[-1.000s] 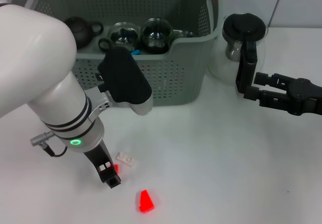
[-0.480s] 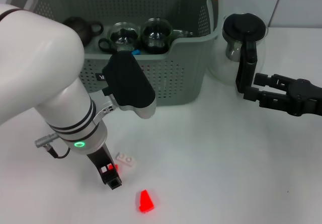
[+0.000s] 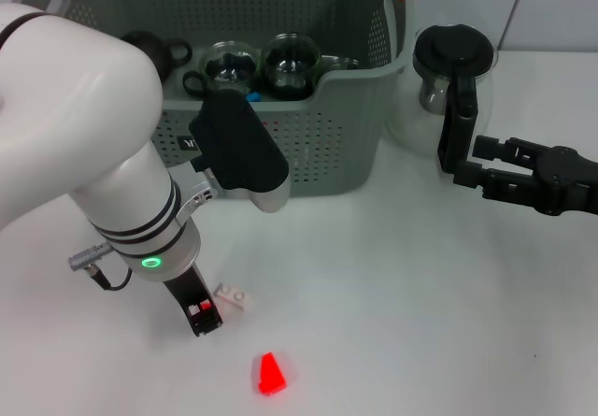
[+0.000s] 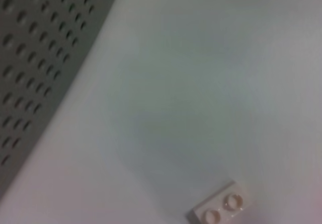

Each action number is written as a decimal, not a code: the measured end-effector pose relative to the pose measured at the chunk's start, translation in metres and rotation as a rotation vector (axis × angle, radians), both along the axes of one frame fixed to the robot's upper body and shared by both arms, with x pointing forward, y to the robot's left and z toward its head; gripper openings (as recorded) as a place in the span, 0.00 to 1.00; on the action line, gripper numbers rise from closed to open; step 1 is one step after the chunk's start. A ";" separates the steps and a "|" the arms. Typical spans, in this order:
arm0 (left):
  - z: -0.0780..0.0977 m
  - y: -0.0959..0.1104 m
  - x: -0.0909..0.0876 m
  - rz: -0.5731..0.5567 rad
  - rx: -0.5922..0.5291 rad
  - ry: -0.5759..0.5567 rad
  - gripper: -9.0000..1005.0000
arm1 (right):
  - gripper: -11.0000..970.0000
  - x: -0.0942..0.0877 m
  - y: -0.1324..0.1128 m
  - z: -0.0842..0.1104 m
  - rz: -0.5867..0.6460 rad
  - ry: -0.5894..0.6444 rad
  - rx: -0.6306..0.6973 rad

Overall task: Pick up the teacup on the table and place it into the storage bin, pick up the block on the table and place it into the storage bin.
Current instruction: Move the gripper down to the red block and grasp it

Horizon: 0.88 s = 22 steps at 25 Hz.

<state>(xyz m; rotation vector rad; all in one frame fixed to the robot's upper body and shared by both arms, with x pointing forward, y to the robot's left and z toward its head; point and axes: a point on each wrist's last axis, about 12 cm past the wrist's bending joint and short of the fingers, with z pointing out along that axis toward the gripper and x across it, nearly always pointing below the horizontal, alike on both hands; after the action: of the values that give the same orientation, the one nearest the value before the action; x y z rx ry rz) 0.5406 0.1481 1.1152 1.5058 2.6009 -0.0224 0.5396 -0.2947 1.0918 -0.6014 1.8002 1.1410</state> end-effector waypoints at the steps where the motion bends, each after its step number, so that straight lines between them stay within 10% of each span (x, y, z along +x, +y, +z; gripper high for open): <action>1: 0.000 0.000 0.000 0.000 0.001 0.001 0.44 | 0.91 0.000 0.000 0.000 0.000 0.000 0.000; 7: -0.001 0.000 0.001 0.000 0.005 0.005 0.22 | 0.91 0.000 -0.001 0.000 -0.002 0.000 -0.002; 22: 0.026 0.002 -0.001 -0.001 -0.034 -0.024 0.20 | 0.91 0.000 -0.001 0.000 -0.005 -0.001 0.000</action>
<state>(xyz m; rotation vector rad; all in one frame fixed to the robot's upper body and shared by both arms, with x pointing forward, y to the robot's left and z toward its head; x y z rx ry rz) 0.5397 0.1497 1.1417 1.4867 2.5681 -0.0486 0.5400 -0.2958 1.0922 -0.5968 1.7995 1.1368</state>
